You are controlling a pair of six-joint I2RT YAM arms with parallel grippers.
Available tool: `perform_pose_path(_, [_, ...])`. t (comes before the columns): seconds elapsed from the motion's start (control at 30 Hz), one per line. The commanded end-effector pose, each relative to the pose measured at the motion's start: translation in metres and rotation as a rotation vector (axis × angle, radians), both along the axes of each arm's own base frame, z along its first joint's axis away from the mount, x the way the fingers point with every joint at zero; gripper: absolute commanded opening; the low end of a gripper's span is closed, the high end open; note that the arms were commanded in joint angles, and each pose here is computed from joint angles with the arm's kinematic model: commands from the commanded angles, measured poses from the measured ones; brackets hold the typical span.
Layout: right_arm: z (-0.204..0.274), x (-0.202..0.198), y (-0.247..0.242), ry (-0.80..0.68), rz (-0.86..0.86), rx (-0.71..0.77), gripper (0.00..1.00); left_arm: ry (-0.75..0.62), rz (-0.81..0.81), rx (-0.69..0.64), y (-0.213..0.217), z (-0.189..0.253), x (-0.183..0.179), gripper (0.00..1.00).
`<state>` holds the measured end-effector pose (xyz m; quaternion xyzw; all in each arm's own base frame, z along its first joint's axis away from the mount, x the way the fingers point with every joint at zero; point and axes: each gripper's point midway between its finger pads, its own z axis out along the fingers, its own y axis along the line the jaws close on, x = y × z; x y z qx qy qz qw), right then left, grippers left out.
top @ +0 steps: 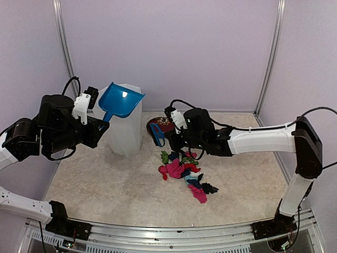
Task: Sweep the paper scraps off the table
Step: Sweep the paper scraps at the center of the board.
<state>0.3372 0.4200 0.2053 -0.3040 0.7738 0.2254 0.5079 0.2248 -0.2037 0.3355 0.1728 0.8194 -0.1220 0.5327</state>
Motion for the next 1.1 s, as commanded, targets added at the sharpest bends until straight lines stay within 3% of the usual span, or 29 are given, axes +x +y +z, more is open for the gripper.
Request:
perform_pose_path(0.0, [0.003,0.004,0.021,0.223,-0.083,0.308,0.0,-0.02,-0.009,-0.021,0.0,0.005,-0.002,0.0])
perform_pose_path(0.17, [-0.028,0.005,0.026,0.399,-0.16,0.411,0.0,-0.019,-0.021,-0.028,0.0,0.005,-0.004,0.0])
perform_pose_path(0.5, [-0.084,-0.001,0.008,0.65,-0.293,0.461,0.0,-0.004,-0.05,-0.032,-0.007,0.0,-0.006,0.0])
perform_pose_path(0.83, [-0.113,-0.016,-0.049,0.759,-0.439,0.464,0.0,0.026,-0.087,-0.011,-0.018,-0.011,-0.007,0.0])
perform_pose_path(1.07, [-0.114,-0.033,-0.106,0.75,-0.547,0.445,0.0,0.039,-0.102,0.006,-0.029,-0.016,-0.009,0.0])
